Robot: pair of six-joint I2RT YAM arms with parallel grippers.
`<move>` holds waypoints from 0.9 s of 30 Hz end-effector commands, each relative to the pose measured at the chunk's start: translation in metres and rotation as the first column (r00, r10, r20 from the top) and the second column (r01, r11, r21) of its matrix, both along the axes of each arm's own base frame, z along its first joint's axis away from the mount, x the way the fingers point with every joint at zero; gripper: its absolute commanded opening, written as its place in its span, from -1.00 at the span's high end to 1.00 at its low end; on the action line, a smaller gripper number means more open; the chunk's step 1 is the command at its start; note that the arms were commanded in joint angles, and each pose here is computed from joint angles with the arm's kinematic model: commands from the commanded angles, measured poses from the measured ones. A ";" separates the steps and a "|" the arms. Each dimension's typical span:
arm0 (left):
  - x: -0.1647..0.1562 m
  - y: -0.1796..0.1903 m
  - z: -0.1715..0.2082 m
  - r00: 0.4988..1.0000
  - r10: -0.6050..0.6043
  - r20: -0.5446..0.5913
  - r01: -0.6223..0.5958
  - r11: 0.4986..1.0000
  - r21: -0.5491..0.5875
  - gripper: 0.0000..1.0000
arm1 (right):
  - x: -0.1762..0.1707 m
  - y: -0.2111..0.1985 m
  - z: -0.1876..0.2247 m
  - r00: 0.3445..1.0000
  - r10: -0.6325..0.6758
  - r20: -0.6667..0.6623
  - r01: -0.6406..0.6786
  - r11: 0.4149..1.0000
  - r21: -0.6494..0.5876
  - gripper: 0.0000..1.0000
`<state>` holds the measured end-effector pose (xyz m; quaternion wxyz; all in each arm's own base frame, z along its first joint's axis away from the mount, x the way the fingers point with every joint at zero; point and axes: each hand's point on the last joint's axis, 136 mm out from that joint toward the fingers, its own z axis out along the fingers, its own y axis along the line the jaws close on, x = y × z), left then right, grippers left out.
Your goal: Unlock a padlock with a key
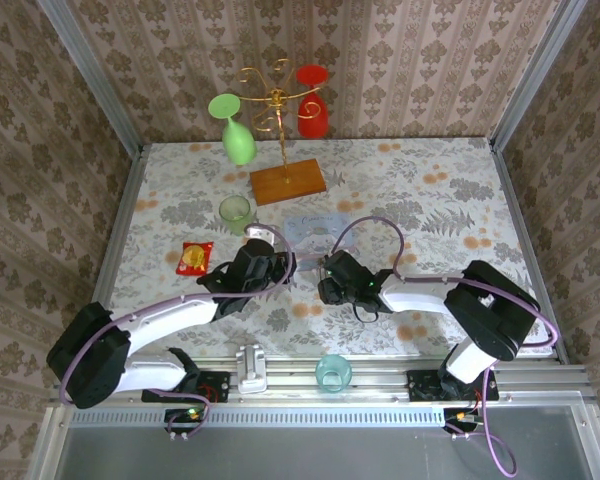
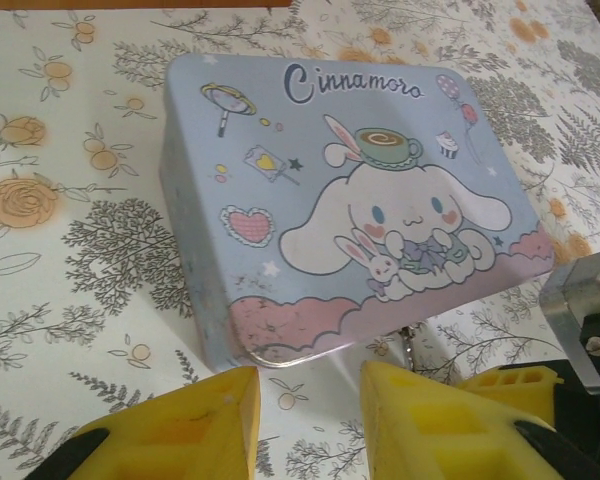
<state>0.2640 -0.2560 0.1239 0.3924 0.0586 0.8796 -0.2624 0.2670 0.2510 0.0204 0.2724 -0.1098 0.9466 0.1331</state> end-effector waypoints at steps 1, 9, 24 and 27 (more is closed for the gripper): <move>-0.005 0.007 -0.005 1.000 -0.013 -0.004 0.013 1.000 0.024 0.37 | -0.007 -0.013 -0.017 0.998 -0.053 -0.037 0.051 0.997 -0.052 0.19; -0.006 0.008 -0.009 1.000 -0.012 -0.012 0.012 1.000 0.016 0.36 | -0.012 -0.011 -0.018 0.998 -0.049 -0.040 0.049 0.999 0.017 0.30; 0.033 -0.024 0.024 0.983 -0.162 0.090 0.138 0.964 0.226 0.29 | -0.009 -0.030 -0.016 0.982 -0.182 -0.055 0.187 0.976 0.114 0.47; 0.043 -0.034 0.018 0.977 -0.197 0.079 0.174 0.956 0.235 0.29 | -0.009 -0.027 -0.013 0.984 -0.173 -0.051 0.179 0.970 0.162 0.47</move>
